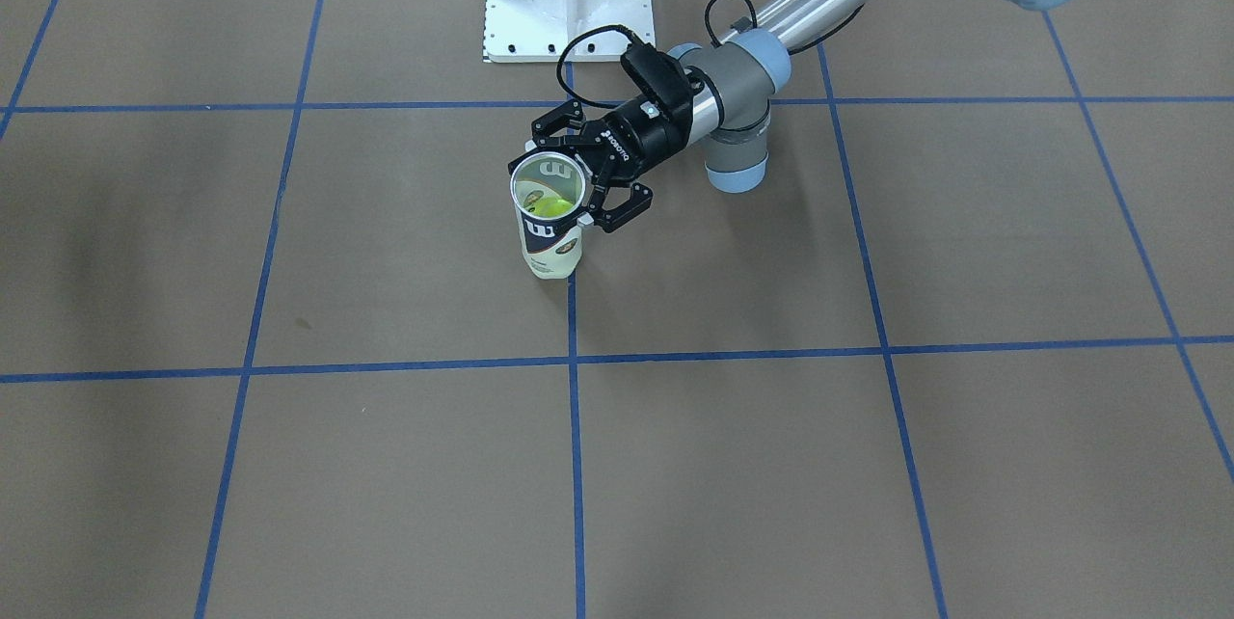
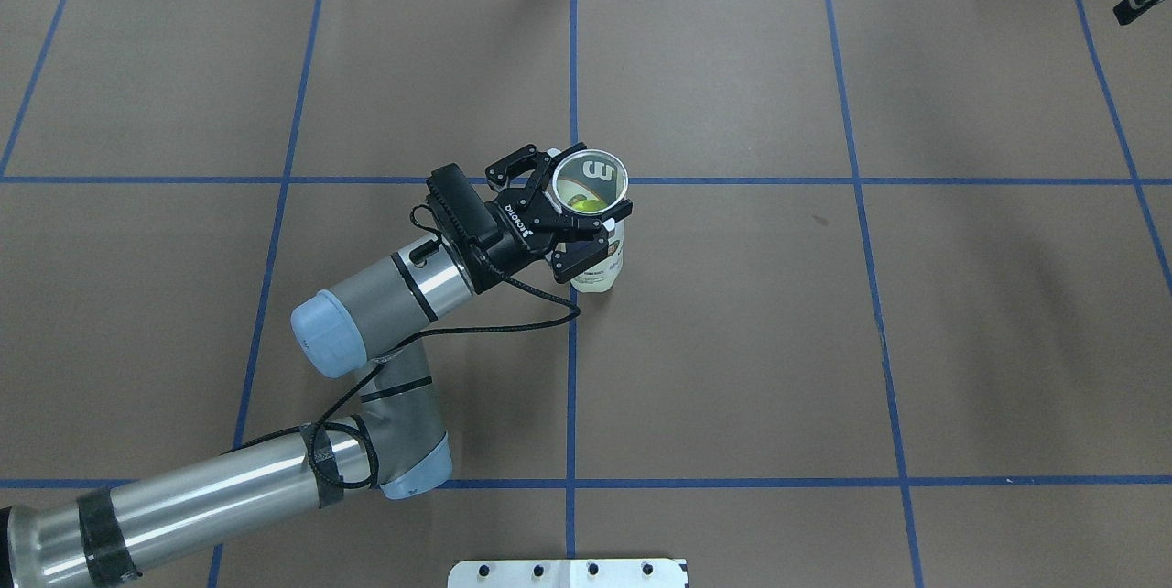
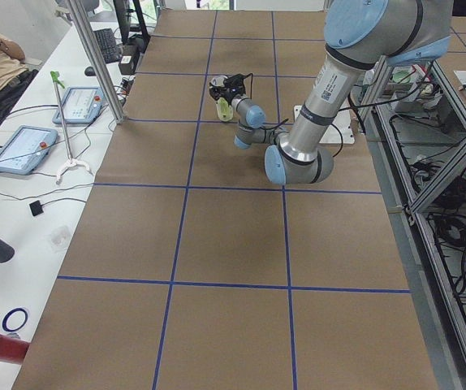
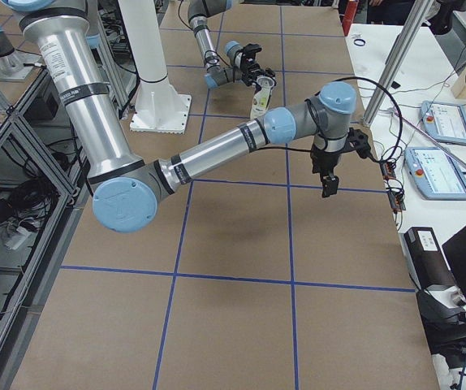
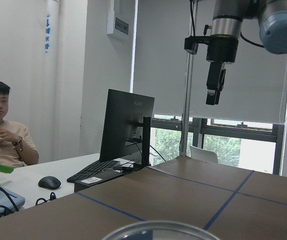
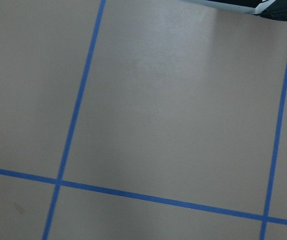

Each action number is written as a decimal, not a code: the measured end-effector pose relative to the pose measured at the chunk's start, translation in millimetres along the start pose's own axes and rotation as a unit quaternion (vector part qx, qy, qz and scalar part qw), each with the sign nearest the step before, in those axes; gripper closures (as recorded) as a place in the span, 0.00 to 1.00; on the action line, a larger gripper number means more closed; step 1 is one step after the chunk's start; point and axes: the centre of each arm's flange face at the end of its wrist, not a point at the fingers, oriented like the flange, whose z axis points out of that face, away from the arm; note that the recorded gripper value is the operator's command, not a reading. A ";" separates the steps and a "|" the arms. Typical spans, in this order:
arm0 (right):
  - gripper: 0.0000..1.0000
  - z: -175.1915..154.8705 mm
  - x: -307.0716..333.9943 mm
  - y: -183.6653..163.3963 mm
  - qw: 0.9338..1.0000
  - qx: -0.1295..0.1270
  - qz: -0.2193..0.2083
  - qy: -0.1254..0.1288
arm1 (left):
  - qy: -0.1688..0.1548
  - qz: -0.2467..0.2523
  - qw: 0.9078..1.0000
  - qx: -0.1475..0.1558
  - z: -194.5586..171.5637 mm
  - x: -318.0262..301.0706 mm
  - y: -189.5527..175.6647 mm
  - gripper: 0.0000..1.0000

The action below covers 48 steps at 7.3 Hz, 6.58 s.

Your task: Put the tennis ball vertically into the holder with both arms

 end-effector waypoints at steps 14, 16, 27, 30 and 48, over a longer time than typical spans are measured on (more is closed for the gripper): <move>0.00 63.3 170.3 168.2 0.999 -0.031 0.028 0.008 | -0.088 0.099 0.952 -0.274 -170.6 -232.9 -200.9 0.02; 0.00 70.2 176.6 185.1 0.999 -0.028 0.026 0.008 | -0.112 0.022 0.916 -0.384 -245.0 -325.0 -249.3 0.02; 0.00 83.9 188.7 195.3 0.998 -0.041 0.038 0.007 | -0.351 -0.128 0.677 -0.634 -565.4 -509.1 -207.3 0.01; 0.00 86.0 190.1 195.0 0.998 -0.043 0.040 0.008 | -0.363 -0.221 0.612 -0.667 -586.4 -503.0 -193.6 0.01; 0.00 97.2 198.2 200.2 0.997 -0.054 0.049 0.004 | -0.308 -0.254 0.663 -0.633 -552.8 -474.7 -214.1 0.01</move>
